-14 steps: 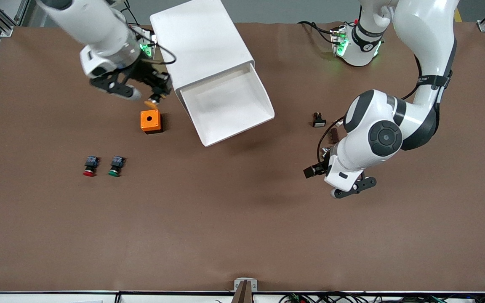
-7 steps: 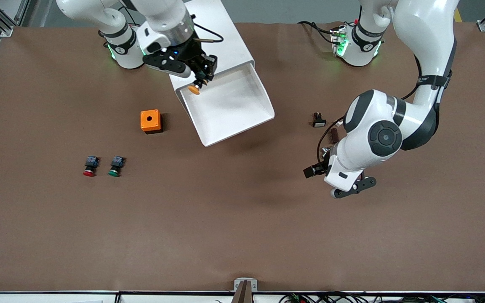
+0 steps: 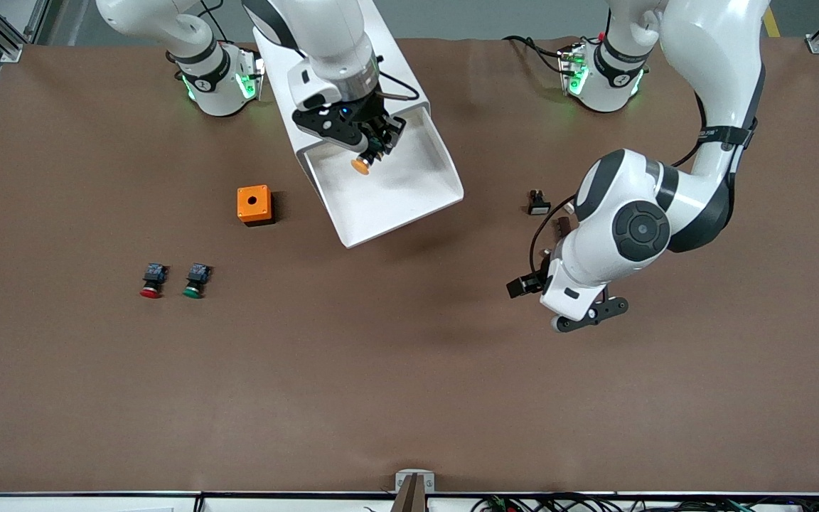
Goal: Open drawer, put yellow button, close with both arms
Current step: 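Carry the yellow button over the open drawer with the right gripper, then open the right gripper to drop the yellow button into the drawer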
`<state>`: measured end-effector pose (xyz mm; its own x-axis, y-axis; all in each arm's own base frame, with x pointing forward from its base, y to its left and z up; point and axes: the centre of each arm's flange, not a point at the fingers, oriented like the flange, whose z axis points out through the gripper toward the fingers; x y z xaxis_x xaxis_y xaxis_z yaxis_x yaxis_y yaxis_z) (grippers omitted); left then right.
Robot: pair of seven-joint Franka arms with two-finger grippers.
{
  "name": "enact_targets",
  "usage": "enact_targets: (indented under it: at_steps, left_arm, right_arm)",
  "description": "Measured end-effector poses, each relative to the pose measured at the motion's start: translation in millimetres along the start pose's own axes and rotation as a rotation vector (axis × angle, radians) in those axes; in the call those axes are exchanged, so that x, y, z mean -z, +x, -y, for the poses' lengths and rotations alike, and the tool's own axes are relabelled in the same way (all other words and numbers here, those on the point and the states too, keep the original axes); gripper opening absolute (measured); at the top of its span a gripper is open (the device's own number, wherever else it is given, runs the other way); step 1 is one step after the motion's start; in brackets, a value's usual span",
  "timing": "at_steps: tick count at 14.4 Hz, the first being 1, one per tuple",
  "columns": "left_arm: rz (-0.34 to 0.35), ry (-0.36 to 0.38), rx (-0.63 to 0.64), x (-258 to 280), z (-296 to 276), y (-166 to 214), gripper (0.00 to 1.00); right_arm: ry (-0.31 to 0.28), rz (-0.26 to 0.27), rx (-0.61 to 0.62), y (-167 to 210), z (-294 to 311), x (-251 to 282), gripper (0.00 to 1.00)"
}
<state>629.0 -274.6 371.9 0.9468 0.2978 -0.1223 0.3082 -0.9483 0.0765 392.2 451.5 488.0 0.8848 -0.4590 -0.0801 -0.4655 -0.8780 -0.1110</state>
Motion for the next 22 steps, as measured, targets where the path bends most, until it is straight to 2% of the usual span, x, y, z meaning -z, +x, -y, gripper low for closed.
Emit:
enact_targets:
  at_steps: [6, 11, 13, 17, 22]
  left_arm:
    - [0.001, 0.001, -0.001, 0, 0, 0, 1.00]
    - [0.000, 0.000, -0.013, -1, -7, -6, 1.00]
    - [-0.002, -0.002, -0.033, -3, -22, -19, 1.00]
    - [-0.010, -0.009, 0.088, -8, -62, -56, 1.00]
    - [-0.021, -0.013, 0.129, -6, -86, -78, 1.00]
  right_arm:
    - [-0.034, -0.011, 0.033, -8, 13, -43, 0.41]
    - [-0.047, -0.017, 0.038, -6, 16, -57, 0.41]
    - [-0.052, -0.021, 0.041, -6, 15, -59, 0.41]
    - [-0.062, -0.019, 0.046, -8, 15, -64, 0.41]
    - [-0.075, -0.015, 0.052, -11, 16, -73, 0.41]
